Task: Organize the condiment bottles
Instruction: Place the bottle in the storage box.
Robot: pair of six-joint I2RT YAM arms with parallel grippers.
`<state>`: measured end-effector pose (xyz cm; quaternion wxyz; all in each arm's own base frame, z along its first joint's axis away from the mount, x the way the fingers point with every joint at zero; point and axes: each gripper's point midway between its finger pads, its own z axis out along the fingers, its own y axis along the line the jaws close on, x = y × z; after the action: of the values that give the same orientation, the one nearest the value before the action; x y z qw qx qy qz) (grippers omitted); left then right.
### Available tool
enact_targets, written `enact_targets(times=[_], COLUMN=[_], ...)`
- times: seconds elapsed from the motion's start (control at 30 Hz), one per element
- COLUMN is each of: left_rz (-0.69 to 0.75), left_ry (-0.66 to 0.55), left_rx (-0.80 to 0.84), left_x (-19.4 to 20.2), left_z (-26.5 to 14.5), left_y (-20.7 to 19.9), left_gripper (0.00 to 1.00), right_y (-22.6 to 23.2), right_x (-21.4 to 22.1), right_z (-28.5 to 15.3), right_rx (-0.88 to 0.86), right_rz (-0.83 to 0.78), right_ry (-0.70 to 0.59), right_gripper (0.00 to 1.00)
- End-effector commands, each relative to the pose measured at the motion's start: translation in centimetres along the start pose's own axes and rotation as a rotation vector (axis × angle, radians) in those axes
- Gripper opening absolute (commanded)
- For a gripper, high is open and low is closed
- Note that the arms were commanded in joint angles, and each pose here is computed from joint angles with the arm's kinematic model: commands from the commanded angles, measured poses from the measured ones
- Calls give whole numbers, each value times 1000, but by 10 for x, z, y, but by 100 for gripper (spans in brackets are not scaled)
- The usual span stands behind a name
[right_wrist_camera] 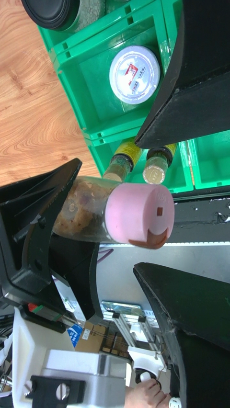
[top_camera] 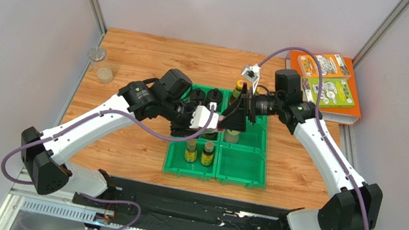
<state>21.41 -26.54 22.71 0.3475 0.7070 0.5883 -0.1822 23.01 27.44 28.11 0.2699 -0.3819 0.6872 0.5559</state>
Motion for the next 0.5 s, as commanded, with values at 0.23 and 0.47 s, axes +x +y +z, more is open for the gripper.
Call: enact_targets(times=[0.23, 0.47], left_rz=[8, 7], left_ry=[-35, -39], left_rx=[-55, -49], left_x=[-19, -22], left_z=[-3, -1], left_y=[16, 15], left_gripper=[0, 0], right_y=[3, 4], right_x=[3, 6], right_z=[8, 15], right_rx=[-19, -34], right_rz=[-31, -28], right_ry=[0, 13], right_gripper=[96, 96])
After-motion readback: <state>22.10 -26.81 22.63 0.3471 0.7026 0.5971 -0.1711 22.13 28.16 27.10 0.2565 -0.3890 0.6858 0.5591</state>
